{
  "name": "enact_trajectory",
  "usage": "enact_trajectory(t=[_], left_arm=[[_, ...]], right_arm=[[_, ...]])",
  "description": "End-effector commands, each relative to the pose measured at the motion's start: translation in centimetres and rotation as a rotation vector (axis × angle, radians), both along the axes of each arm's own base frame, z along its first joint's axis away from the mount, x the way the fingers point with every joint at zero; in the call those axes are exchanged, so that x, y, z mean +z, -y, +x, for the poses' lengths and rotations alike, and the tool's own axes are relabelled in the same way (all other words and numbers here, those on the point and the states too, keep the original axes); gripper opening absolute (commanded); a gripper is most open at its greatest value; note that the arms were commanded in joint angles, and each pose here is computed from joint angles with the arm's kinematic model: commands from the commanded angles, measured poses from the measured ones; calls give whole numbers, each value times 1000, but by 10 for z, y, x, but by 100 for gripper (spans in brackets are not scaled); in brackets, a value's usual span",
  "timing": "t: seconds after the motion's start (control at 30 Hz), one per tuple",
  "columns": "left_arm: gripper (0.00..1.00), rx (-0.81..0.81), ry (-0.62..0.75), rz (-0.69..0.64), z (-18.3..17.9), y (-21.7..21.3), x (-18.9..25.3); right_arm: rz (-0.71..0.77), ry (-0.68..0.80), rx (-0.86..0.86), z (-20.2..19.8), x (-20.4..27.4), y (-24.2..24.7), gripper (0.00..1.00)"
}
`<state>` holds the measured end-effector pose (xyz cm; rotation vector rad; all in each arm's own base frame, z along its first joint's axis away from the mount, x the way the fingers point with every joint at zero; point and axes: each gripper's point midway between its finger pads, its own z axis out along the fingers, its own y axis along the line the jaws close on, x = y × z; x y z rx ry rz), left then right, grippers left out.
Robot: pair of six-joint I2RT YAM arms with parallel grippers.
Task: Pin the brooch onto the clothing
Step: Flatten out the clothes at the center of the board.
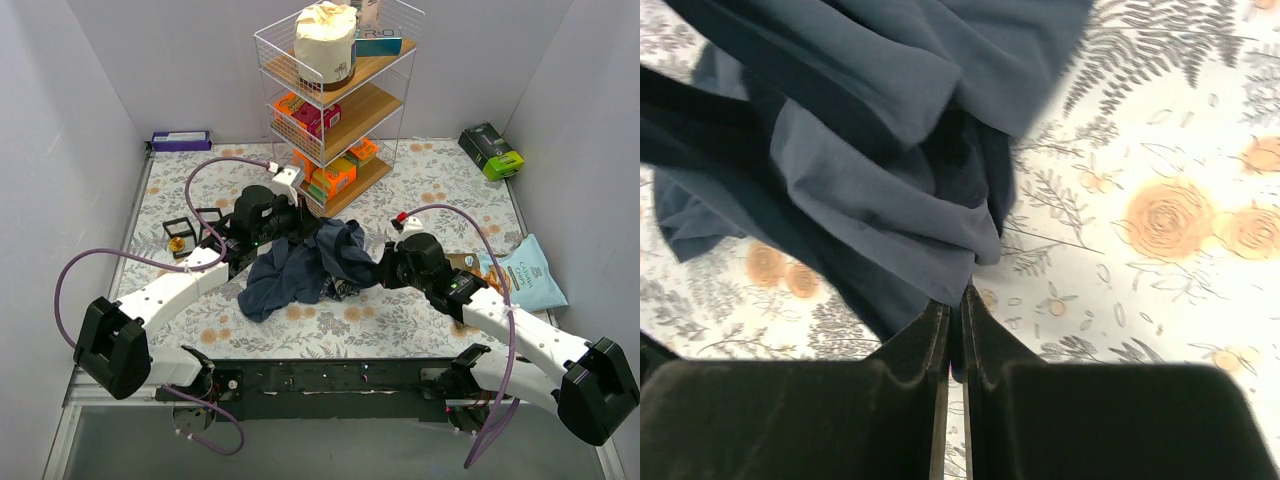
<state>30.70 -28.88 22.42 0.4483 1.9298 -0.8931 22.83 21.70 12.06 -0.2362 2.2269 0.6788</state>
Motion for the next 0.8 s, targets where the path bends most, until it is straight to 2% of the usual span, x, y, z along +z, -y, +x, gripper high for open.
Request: enact_trajectory(t=[0.0,0.2,0.4,0.5,0.53,0.63,0.77], left_arm=[[0,95,37,68,10,-23,4],[0,212,-6,176,10,-63,-22],[0,294,5,243,4,-92,-34],[0,262,16,252,-3,-92,-37],[0,262,30,245,-4,-93,-33],[0,257,38,258,-8,-97,-35],[0,253,29,271,-15,-102,-41]], right_arm=[[-103,34,-92,8,10,25,10],[-185,86,-204,11,22,56,10],[-156,60,-272,4,12,67,14],[-124,52,-239,1,11,59,39],[-103,53,-204,0,16,51,55],[-67,81,-101,1,33,33,72],[-49,152,1,13,62,12,80]])
